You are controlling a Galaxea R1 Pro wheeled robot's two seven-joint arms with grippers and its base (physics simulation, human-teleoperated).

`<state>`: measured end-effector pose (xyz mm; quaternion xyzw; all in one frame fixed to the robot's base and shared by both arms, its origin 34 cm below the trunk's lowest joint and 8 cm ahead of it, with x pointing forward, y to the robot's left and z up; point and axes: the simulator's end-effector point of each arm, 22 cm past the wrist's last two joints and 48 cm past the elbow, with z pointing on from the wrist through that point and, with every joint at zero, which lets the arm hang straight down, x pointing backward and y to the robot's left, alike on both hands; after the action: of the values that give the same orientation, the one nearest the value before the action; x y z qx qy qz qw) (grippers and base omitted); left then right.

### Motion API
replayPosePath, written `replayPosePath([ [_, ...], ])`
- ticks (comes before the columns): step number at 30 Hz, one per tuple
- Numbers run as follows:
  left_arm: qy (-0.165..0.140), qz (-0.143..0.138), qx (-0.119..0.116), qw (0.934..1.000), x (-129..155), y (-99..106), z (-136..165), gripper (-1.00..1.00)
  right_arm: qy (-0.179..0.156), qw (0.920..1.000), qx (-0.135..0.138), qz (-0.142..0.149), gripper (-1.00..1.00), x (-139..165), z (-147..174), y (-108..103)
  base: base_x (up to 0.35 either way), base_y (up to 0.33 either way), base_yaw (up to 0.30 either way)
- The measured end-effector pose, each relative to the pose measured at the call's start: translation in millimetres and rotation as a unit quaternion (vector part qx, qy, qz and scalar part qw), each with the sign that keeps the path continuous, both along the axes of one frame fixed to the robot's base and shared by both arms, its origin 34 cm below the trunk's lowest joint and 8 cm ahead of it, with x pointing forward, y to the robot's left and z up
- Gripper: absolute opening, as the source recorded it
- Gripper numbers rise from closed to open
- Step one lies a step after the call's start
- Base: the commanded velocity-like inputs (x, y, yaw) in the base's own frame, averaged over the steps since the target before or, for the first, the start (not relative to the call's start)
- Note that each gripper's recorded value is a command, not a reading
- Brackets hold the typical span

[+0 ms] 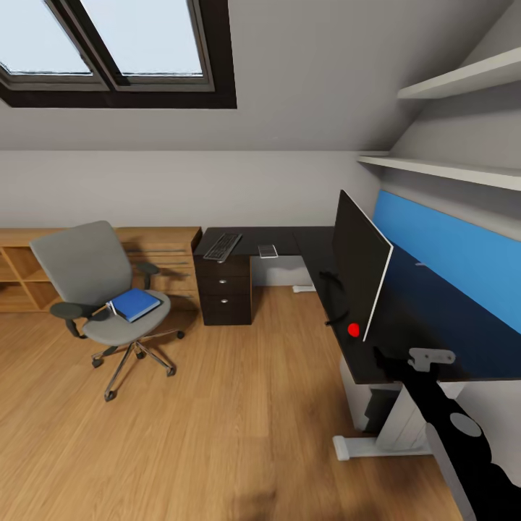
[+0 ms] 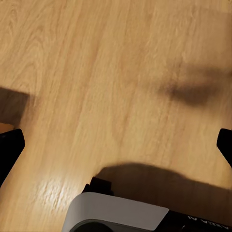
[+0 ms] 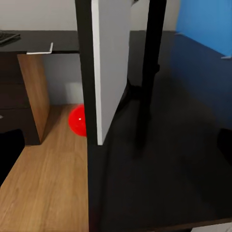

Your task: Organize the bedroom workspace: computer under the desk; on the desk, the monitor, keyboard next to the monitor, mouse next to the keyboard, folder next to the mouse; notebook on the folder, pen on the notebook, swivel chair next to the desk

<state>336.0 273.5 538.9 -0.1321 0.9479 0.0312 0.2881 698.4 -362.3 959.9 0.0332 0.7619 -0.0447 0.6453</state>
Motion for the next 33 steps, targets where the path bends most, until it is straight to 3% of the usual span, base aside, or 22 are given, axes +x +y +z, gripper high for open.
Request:
replayPosePath([
  [15,-0.002,0.001,0.0,1.0,0.8,0.4,0.5,1.0,-0.008,1.0,0.002,0.005,1.0,0.5,5.8,4.3,0.09,0.0,0.0],
  [24,-0.002,0.001,0.0,1.0,0.8,0.4,0.5,1.0,-0.003,0.9989,0.008,0.046,1.0,-1.1,1.9,22.7,0.01,0.004,0.0],
  [33,-0.003,0.001,0.001,1.0,0.9,0.6,0.6,1.0,-0.003,0.9983,0.01,0.057,1.0,-1.5,2.0,27.8,0.102,0.083,0.0],
])
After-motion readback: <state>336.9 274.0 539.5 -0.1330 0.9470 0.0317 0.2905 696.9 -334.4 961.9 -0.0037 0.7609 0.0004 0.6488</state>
